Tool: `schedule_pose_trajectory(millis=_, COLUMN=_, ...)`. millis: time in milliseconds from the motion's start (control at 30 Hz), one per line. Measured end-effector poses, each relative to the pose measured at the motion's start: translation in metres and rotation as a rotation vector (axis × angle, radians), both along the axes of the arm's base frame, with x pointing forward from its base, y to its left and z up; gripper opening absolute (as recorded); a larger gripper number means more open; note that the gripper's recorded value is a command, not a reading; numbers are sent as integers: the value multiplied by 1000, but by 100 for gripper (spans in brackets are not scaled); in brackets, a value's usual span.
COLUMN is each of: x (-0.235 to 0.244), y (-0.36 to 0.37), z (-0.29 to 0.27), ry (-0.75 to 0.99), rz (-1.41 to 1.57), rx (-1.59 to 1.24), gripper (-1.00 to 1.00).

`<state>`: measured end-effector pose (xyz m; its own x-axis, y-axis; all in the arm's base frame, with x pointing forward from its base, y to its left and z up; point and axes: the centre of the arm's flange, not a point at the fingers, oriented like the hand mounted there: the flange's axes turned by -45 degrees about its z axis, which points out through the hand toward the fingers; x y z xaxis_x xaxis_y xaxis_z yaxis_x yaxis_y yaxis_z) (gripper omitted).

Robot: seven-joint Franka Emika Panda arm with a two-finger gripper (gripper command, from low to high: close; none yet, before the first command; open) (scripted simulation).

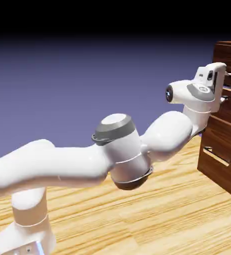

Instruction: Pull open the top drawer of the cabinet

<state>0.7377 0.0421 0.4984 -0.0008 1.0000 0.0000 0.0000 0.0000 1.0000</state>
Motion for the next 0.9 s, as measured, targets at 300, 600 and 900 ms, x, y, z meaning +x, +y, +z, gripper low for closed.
schedule_pose_trajectory(millis=300, x=-55, y=0, z=0, ry=2, rz=0, rx=0, gripper=-100)
schedule_pose_trajectory(millis=600, x=-132, y=0, z=0, ry=2, rz=0, rx=0, gripper=-100)
schedule_pose_trajectory(millis=900, x=-224, y=0, z=0, ry=3, rz=0, rx=0, gripper=-100)
